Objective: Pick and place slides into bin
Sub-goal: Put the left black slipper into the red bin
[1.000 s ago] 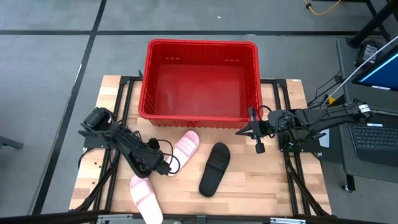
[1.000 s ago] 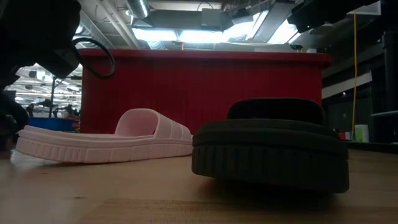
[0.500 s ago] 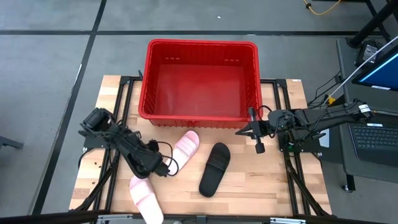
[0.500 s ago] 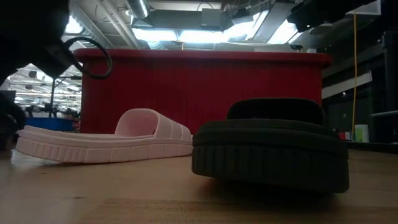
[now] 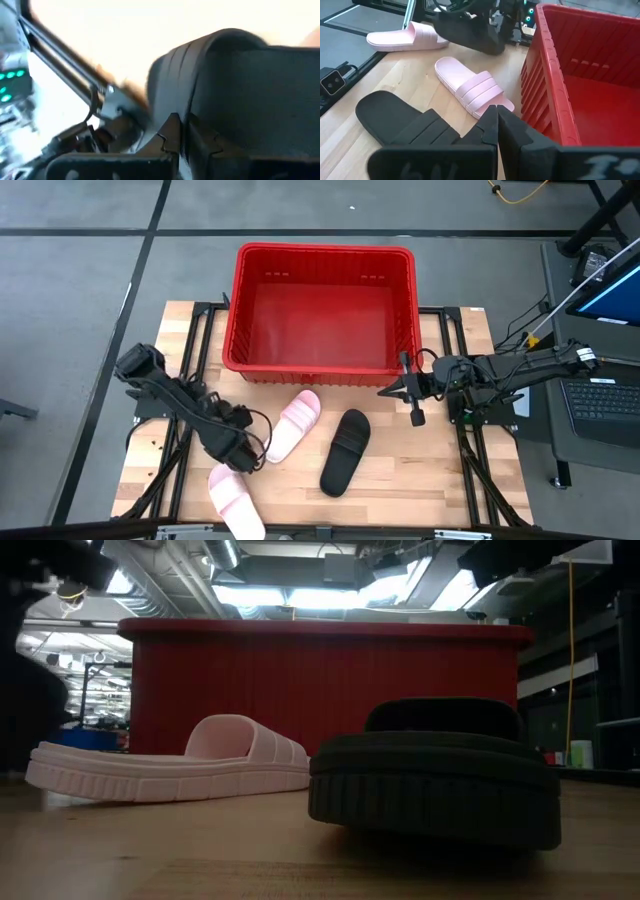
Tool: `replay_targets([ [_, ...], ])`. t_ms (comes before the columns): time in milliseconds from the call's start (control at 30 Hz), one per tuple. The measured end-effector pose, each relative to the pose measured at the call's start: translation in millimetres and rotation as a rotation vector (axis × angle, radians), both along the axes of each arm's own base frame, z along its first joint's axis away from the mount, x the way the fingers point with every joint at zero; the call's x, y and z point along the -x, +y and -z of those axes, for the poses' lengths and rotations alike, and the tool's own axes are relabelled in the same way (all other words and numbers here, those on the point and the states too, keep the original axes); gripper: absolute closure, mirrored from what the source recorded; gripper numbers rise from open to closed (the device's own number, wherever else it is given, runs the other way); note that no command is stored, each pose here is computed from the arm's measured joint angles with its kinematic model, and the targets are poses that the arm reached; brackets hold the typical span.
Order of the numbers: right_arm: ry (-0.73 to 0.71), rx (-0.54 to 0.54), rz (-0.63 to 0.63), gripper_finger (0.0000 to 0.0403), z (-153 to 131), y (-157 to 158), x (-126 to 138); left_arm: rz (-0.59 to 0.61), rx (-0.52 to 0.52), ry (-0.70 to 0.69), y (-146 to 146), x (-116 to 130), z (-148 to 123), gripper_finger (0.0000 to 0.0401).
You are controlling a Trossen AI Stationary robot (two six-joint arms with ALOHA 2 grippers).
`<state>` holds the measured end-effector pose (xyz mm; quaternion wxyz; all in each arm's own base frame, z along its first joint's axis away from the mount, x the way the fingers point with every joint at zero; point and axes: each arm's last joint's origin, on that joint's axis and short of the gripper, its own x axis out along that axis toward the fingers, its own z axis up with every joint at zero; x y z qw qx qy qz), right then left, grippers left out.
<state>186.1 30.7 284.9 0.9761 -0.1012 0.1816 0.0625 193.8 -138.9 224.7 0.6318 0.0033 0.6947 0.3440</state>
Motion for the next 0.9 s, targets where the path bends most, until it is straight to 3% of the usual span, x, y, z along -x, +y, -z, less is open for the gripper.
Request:
replay_targets([
  [167, -0.006, -0.001, 0.0, 0.0397, -1, 0, 0, 0.049, 0.018, -0.056, 3, 1, -16, 0.0395],
  [367, -0.005, -0.001, 0.0, 0.0397, 0, 0, 0, 0.278, 0.002, -0.052, -5, 0, -26, 0.0397],
  [733, -0.003, -0.047, 0.018, 0.0397, -1, 0, 0, 0.437, -0.153, -0.38, -25, -11, -69, 0.0397],
  [900, -0.003, -0.047, 0.018, 0.0397, -1, 0, 0, 0.574, -0.227, -0.541, -37, -21, -82, 0.0396],
])
